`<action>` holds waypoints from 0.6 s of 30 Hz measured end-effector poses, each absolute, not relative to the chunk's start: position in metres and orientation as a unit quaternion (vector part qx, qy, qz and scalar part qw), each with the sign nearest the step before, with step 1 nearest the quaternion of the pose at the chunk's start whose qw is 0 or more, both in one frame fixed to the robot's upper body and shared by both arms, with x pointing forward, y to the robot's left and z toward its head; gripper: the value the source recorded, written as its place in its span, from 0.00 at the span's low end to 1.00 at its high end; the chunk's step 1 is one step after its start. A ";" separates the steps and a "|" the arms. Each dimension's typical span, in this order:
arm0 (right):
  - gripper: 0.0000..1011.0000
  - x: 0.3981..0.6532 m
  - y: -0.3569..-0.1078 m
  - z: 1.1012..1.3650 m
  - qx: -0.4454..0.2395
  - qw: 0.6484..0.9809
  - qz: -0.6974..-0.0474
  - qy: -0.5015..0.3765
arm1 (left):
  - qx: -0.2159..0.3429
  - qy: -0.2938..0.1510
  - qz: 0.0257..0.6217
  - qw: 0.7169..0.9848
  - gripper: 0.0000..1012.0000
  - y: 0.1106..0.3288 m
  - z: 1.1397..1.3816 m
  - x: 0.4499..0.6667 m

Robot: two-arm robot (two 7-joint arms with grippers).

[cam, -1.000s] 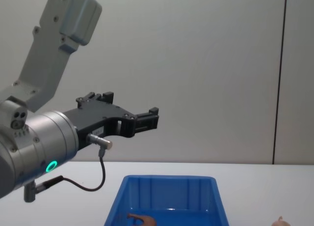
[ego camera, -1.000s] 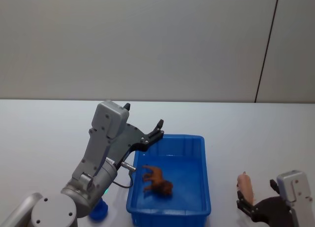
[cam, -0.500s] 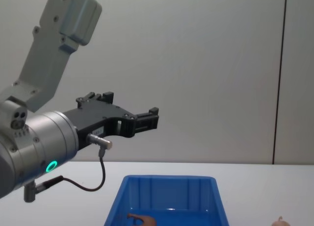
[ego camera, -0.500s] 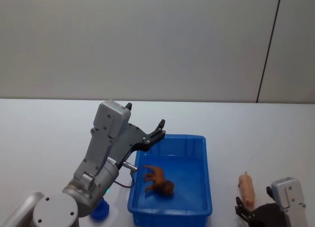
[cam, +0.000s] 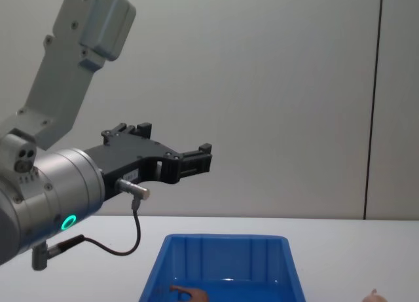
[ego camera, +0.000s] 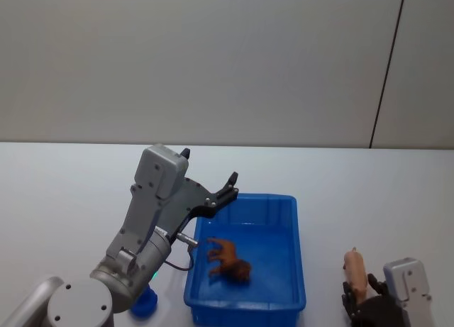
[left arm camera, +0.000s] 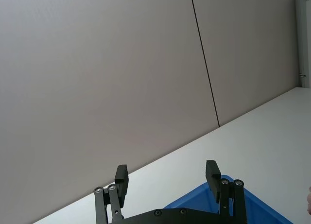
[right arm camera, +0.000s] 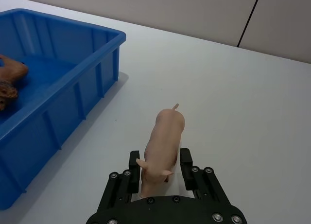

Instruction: Pick up the two dolls from the table and place them into the box.

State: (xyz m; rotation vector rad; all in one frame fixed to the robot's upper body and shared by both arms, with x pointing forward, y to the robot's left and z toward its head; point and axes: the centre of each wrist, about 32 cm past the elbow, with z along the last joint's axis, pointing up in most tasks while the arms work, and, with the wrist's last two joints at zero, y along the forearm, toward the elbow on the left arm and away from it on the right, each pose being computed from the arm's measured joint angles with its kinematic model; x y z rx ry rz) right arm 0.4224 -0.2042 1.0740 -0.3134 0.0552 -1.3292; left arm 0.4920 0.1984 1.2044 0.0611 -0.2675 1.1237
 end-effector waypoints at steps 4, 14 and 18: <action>0.39 0.423 -0.203 1.074 -0.140 0.778 -0.612 0.022 | 0.029 -0.126 0.531 0.837 0.99 0.198 1.204 0.492; 0.33 0.423 -0.201 1.083 -0.119 0.784 -0.609 0.006 | 0.029 -0.126 0.531 0.837 0.99 0.198 1.204 0.492; 0.33 0.424 -0.200 1.091 -0.105 0.787 -0.607 -0.005 | 0.029 -0.126 0.531 0.837 0.99 0.198 1.204 0.492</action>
